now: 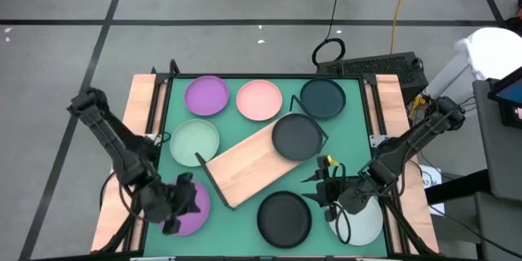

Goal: Place and stack plates onto a shelf
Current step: Put the bottom violet plate on the shelf

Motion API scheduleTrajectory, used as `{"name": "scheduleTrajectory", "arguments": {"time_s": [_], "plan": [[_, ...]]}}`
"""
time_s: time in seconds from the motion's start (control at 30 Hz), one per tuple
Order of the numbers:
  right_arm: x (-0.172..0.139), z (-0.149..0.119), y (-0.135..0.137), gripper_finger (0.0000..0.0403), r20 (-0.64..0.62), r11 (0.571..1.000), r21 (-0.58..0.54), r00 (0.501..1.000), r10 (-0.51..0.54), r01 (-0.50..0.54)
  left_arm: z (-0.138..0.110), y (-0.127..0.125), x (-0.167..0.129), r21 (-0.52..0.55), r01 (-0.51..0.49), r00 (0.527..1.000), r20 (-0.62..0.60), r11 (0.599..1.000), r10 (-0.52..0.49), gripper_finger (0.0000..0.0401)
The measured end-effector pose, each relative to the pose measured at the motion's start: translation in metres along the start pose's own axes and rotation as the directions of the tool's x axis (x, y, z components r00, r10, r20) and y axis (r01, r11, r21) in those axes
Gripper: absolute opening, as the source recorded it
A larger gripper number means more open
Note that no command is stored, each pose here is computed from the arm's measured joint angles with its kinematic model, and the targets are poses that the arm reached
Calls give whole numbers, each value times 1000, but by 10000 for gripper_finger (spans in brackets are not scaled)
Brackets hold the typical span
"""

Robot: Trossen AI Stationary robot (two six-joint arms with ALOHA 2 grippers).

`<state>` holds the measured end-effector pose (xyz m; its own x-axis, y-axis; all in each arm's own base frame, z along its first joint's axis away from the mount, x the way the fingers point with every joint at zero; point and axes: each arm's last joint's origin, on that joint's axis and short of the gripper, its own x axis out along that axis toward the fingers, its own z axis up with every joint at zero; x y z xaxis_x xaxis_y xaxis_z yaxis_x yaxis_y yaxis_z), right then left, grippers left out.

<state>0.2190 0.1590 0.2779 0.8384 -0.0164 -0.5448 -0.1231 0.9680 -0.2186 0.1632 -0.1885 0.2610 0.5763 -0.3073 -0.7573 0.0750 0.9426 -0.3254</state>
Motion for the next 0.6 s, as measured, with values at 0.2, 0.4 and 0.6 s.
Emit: {"name": "scheduleTrajectory", "arguments": {"time_s": [0.2, 0.4, 0.6], "plan": [[-1, 0, 1, 165, 1, 1000, -1, 1000, 3, -3, -18, -16, 21, -63, -15, 998, -63, 998, 11, 3], [-1, 0, 1, 165, 3, 999, -33, 1000, 3, -3, -27, -22, 39, -145, -51, 995, -97, 988, 37, 36], [0, 0, 1, 165, 4, 998, -62, 1000, 3, -3, -29, -27, 58, -162, -45, 996, -89, 986, 31, 94]]}}
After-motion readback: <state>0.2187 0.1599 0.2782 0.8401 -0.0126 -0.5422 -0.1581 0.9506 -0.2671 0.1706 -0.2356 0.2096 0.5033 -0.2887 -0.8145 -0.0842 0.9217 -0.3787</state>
